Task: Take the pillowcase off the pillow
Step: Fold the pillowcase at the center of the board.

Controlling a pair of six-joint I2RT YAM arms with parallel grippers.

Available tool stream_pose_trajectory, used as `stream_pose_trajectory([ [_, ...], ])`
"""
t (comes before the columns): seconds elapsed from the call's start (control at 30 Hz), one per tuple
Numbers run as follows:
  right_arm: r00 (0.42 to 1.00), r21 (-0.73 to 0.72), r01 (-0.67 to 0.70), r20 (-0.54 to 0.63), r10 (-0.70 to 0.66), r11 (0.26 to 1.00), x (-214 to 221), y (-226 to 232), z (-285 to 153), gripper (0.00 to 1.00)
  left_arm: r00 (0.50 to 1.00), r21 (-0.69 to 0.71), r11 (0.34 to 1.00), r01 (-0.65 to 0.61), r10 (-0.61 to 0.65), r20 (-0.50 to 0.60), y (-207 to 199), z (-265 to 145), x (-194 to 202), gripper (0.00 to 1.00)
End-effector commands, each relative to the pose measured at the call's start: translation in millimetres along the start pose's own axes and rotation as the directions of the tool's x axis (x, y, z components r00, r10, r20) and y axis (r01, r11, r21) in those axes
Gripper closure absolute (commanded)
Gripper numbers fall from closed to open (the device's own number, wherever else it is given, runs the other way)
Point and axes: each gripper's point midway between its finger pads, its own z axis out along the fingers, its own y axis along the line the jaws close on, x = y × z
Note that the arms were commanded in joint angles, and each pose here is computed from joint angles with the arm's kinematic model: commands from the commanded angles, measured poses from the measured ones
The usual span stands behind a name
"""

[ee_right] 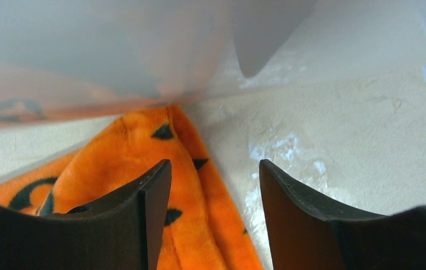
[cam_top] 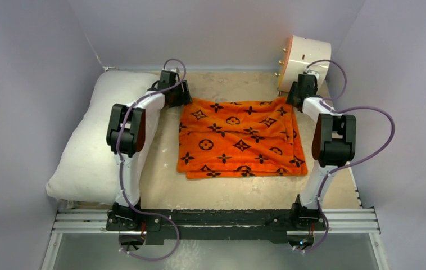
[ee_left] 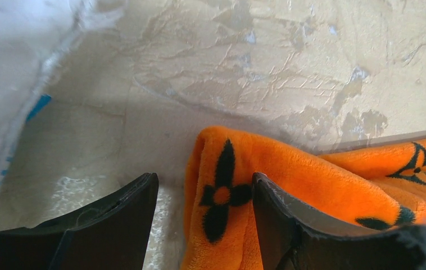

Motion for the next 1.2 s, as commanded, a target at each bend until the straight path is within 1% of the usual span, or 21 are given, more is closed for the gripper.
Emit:
stream_pose_trajectory([
  [0.0, 0.995, -0.027, -0.036, 0.089, 0.038, 0.999, -21.9, 5.1, 14.3, 0.4, 0.998, 0.067, 0.997, 0.046, -0.05, 0.046, -13.2, 6.7, -6.8, 0.39],
  [0.1, 0.999, -0.094, -0.031, 0.041, 0.035, 0.995, -9.8, 21.2, 29.4, 0.41, 0.995, 0.066, 0.995, 0.075, -0.079, 0.056, -11.8, 10.1, -5.5, 0.42],
  [0.13, 0.999, -0.091, -0.021, 0.043, 0.025, 0.996, -10.6, 21.8, 33.1, 0.43, 0.995, 0.066, 0.994, 0.083, -0.087, 0.057, -11.3, 11.4, -4.3, 0.43],
  [0.17, 0.999, -0.09, -0.01, 0.038, 0.013, 0.996, -12.1, 22.6, 35.2, 0.43, 0.993, 0.067, 0.993, 0.092, -0.097, 0.063, -11.1, 12.2, -4.3, 0.44],
  [0.23, 1.0, -0.145, -0.009, 0.022, 0.013, 0.989, -10.6, 32.9, 34.1, 0.43, 0.99, 0.075, 0.991, 0.113, -0.119, 0.079, -11.7, 14.0, -6.1, 0.45],
  [0.33, 1.0, -0.17, -0.012, 0.005, 0.012, 0.985, -8.0, 37.9, 34.9, 0.43, 0.986, 0.104, 0.987, 0.126, -0.136, 0.094, -17.9, 16.7, -9.7, 0.51],
  [0.43, 0.999, -0.213, 0.0, -0.046, -0.01, 0.977, -1.4, 46.6, 36.0, 0.42, 0.987, 0.112, 0.986, 0.123, -0.134, 0.094, -20.7, 15.5, -8.8, 0.56],
  [0.5, 0.994, -0.222, 0.006, -0.109, -0.031, 0.975, 13.8, 48.2, 34.9, 0.41, 0.987, 0.113, 0.986, 0.12, -0.132, 0.097, -21.4, 12.4, -9.2, 0.57],
  [0.63, 0.988, -0.24, -0.003, -0.153, -0.034, 0.971, 29.9, 53.7, 30.4, 0.4, 0.987, 0.116, 0.986, 0.119, -0.13, 0.097, -21.5, 9.0, -6.8, 0.57],
  [0.83, 0.966, -0.226, -0.031, -0.258, -0.03, 0.974, 63.5, 59.4, 24.0, 0.35, 0.988, 0.11, 0.986, 0.121, -0.131, 0.084, -18.8, 6.5, 0.8, 0.57],
  [0.93, 0.953, -0.16, -0.071, -0.301, 0.019, 0.985, 77.9, 51.7, 20.8, 0.35, 0.987, 0.102, 0.986, 0.13, -0.139, 0.084, -16.5, 6.0, 3.3, 0.57],
  [1.03, 0.931, -0.089, -0.155, -0.347, 0.116, 0.984, 91.8, 45.9, 14.1, 0.36, 0.985, 0.097, 0.985, 0.142, -0.15, 0.084, -15.0, 5.5, 4.9, 0.59],
  [1.1, 0.926, -0.071, -0.218, -0.33, 0.184, 0.973, 92.0, 45.0, 6.8, 0.38, 0.984, 0.092, 0.985, 0.147, -0.155, 0.085, -14.1, 4.8, 5.5, 0.6],
  [1.13, 0.921, -0.07, -0.252, -0.322, 0.217, 0.965, 93.4, 45.2, 2.5, 0.41, 0.984, 0.093, 0.985, 0.149, -0.157, 0.089, -14.2, 4.1, 4.7, 0.6],
  [1.17, 0.92, -0.073, -0.283, -0.302, 0.249, 0.956, 90.9, 45.6, -1.5, 0.43, 0.984, 0.092, 0.985, 0.149, -0.157, 0.089, -14.2, 3.5, 4.7, 0.6],
])
